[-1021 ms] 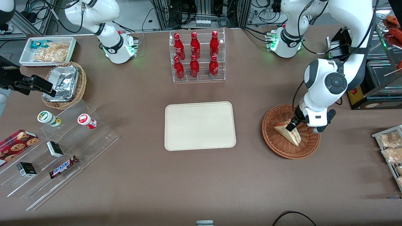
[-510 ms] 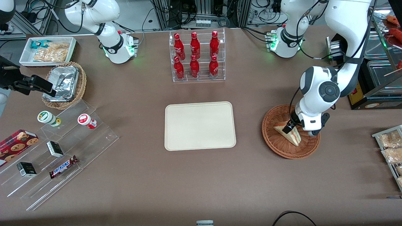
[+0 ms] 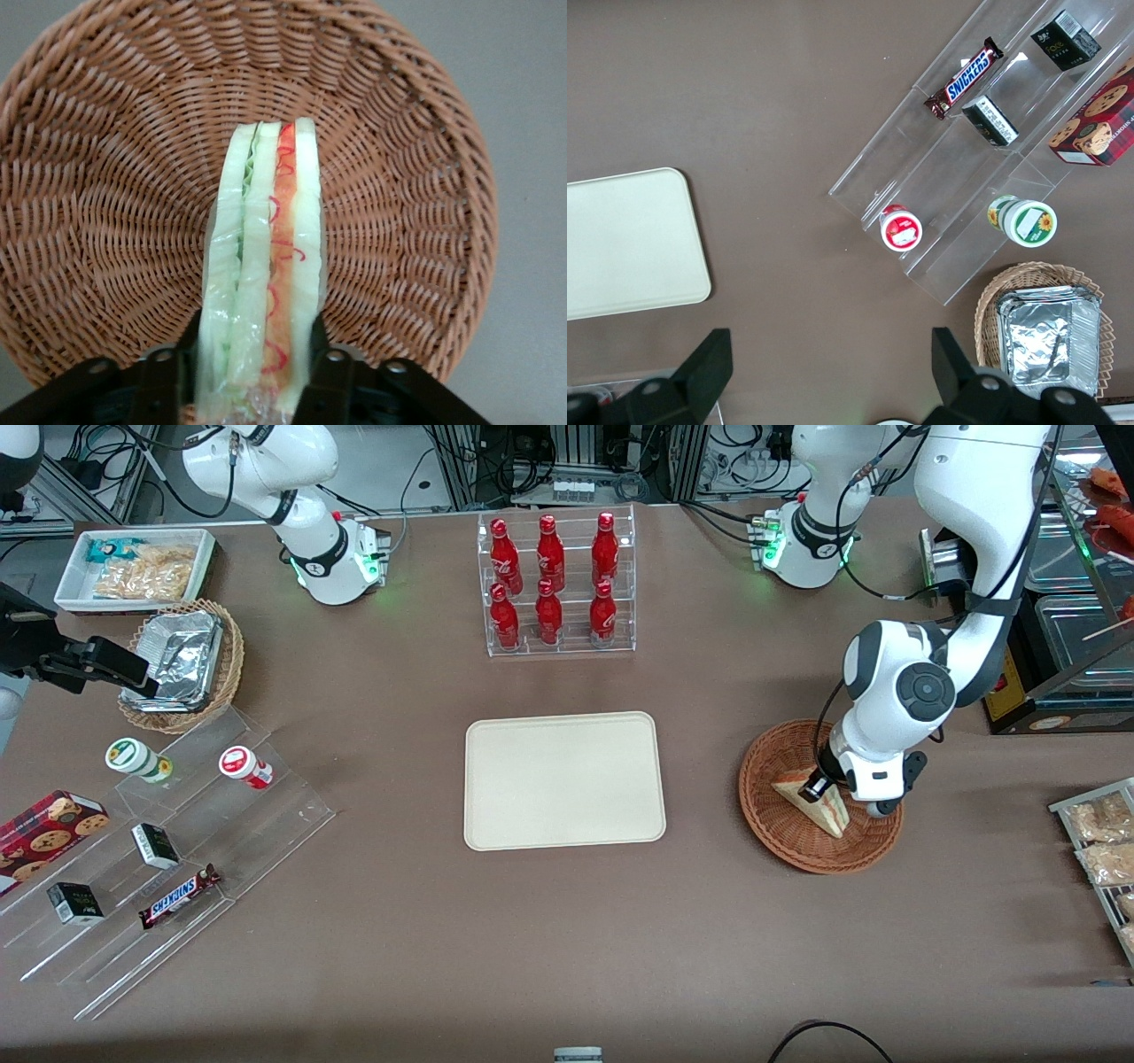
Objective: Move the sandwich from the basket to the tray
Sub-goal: 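Close the left gripper on the sandwich and lift it, then carry the sandwich with the left gripper over the cream tray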
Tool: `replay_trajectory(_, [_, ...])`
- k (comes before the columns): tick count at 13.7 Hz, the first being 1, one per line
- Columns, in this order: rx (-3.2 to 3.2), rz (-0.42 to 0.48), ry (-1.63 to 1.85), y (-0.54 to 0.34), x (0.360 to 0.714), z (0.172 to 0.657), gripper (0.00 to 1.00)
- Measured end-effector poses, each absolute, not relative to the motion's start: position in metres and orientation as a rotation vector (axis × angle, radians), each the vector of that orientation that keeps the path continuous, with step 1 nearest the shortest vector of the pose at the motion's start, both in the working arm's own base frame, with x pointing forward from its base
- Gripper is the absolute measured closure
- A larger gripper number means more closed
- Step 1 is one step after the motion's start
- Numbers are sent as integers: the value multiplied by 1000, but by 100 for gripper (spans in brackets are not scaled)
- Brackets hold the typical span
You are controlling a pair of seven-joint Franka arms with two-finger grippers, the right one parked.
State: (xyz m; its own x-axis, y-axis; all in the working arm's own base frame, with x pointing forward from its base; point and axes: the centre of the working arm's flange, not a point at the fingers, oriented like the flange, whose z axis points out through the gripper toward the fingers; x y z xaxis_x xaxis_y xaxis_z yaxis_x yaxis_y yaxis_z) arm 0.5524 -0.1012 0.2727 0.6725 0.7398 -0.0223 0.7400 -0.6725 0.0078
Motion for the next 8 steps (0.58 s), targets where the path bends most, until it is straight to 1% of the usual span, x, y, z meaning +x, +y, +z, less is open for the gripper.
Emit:
replay_trajectory(1, [2878, -62, 1266, -102, 558, 285, 67])
replay_trajectory(3, [2921, -131, 1250, -103, 572, 323, 75])
replay_trajectory(4, [2939, -155, 1234, -106, 579, 346, 82])
replay_trajectory(5, [2955, -162, 1206, -114, 583, 368, 85])
replay_trajectory(7, [2980, -129, 1111, -153, 587, 402, 85])
replay_trajectory(8, [2995, -107, 1046, -180, 583, 411, 85])
